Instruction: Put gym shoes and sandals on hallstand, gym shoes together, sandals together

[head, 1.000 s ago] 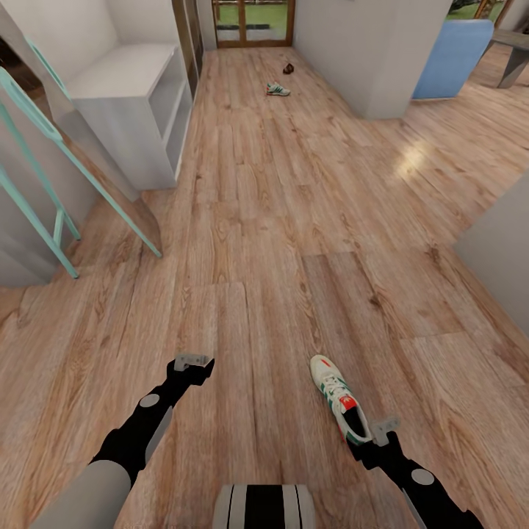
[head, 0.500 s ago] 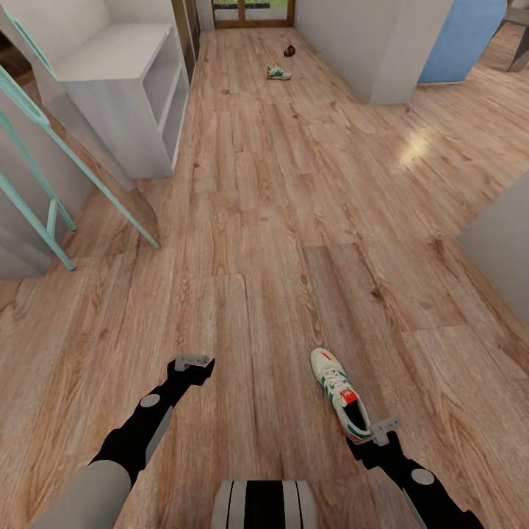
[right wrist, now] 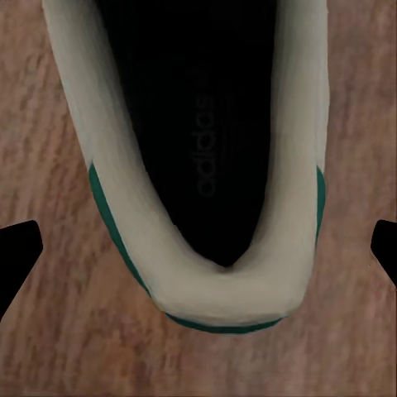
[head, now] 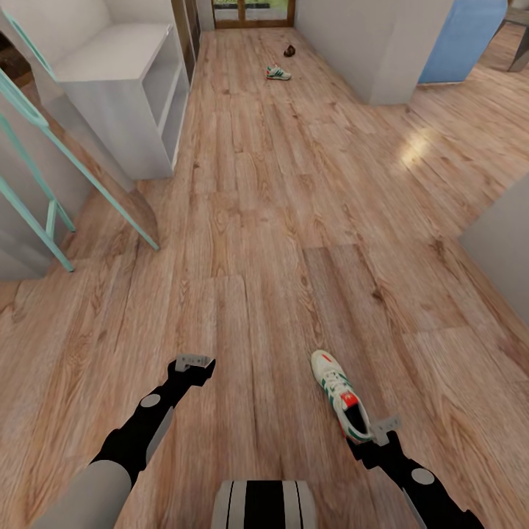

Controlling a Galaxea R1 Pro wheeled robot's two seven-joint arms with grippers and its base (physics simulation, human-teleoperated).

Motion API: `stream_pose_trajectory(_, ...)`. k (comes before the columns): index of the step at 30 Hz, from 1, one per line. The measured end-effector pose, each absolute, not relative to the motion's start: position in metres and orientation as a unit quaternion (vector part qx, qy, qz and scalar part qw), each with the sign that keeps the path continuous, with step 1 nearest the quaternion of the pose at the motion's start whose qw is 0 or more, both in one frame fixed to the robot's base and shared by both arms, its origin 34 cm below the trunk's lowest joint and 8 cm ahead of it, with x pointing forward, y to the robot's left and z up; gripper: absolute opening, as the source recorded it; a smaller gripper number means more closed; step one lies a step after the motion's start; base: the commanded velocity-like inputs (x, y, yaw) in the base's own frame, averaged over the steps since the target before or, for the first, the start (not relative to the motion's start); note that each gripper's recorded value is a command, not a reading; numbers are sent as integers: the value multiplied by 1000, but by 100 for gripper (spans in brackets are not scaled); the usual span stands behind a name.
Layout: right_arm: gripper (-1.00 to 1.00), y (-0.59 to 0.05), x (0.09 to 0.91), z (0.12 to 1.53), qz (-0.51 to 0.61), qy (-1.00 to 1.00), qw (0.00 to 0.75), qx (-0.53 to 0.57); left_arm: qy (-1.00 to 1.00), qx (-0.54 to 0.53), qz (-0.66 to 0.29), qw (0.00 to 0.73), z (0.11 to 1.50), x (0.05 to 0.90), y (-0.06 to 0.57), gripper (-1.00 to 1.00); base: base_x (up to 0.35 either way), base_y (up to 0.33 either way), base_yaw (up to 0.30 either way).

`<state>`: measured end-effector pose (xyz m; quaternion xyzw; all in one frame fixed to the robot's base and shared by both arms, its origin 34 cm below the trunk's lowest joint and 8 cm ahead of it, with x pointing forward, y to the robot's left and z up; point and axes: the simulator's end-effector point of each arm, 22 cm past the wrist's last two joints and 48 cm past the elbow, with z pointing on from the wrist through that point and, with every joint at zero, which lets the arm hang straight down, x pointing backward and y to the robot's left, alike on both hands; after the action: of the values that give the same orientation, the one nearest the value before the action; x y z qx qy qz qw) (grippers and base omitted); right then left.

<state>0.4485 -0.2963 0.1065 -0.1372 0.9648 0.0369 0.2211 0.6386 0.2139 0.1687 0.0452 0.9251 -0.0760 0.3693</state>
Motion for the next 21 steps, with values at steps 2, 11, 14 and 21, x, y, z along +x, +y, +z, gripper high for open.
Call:
stream_pose_trajectory(2,100,-296,448,106,37,965,221,-137,925,45,-76,370,169,639,214,100,70,0,0)
stream_pose_trajectory(11,100,-296,448,106,37,965,221,-137,925,45,-76,371,169,639,214,100,18,0,0)
stream_pose_trajectory(14,100,-296,448,106,37,965,221,-137,924,45,-76,371,169,639,214,100,2,0,0)
stream_pose_trajectory(21,100,-297,448,106,37,965,221,-137,925,45,-76,371,169,639,214,100,0,0,0)
